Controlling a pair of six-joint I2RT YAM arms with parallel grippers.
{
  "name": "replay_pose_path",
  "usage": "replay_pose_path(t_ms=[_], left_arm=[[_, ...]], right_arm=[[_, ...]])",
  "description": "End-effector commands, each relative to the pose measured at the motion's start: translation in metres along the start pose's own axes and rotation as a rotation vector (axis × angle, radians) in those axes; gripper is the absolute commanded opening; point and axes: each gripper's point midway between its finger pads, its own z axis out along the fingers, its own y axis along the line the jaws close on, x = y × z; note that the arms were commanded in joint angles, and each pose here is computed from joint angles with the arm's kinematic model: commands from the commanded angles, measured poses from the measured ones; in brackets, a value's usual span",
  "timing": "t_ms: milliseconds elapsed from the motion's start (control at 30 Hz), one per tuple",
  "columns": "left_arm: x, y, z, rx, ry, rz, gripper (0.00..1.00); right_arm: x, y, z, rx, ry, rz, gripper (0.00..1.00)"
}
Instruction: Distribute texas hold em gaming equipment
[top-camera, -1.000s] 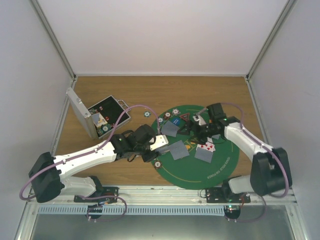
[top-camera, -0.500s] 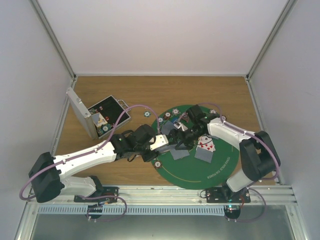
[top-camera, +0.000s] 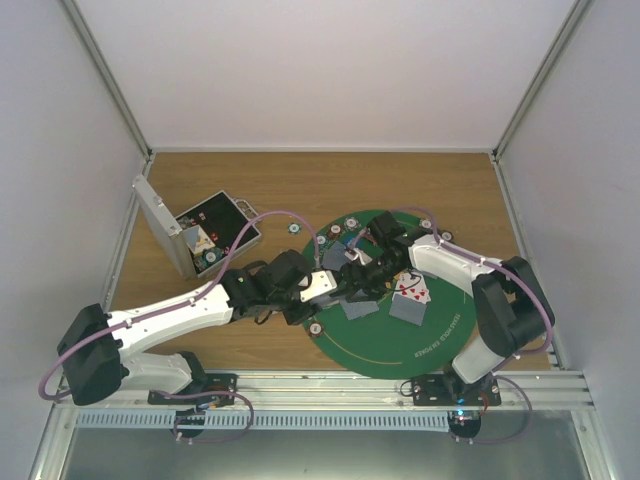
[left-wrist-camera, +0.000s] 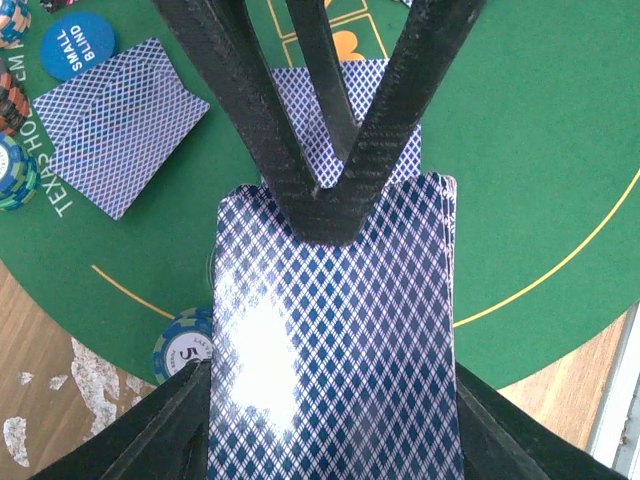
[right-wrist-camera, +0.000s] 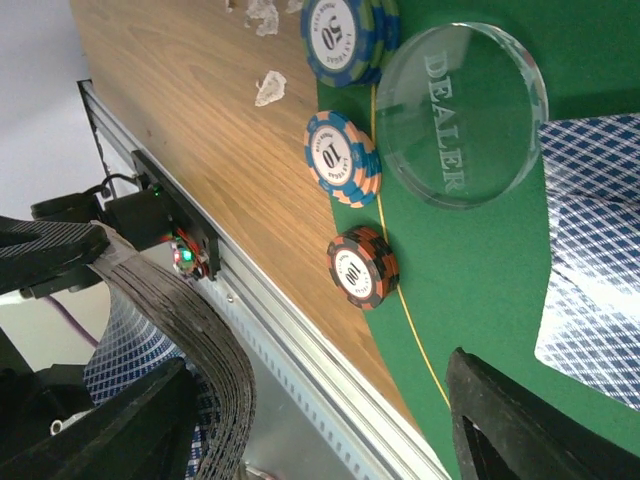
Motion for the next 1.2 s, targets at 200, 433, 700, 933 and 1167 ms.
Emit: replay_pose_path(t_ms=[200,433,700,933,1167], left_arm=[[-0.013,0.002,-0.006,-0.018,-0.067,0.011,0.56],[-0.014,0.002,-0.007,-0.018,-0.069,0.010,0.56],[-0.014,0.002,-0.007,-0.017,-0.069,0.010,0.56],[-0.014,0.002,-0.007,-0.017,-0.070,0.010,0.56],[-0.015,0.001,-0.007,-0.014,-0.073,0.011,0.56]], right_arm=[[0.001,-0.007,-0.005,0.047,-0.031,0.025,0.62],[-0.001,-0.012,-0.012,0.052,-0.059,0.043,0.57],[-0.003,0.006,-0.016,-0.024,-0.065,0.011,0.46],[-0.004,0.021,-0.023,-0.086,-0.094,-0.012,0.18],[-0.004,0.029,-0.029,-0.123,-0.117,-0.014,0.03]])
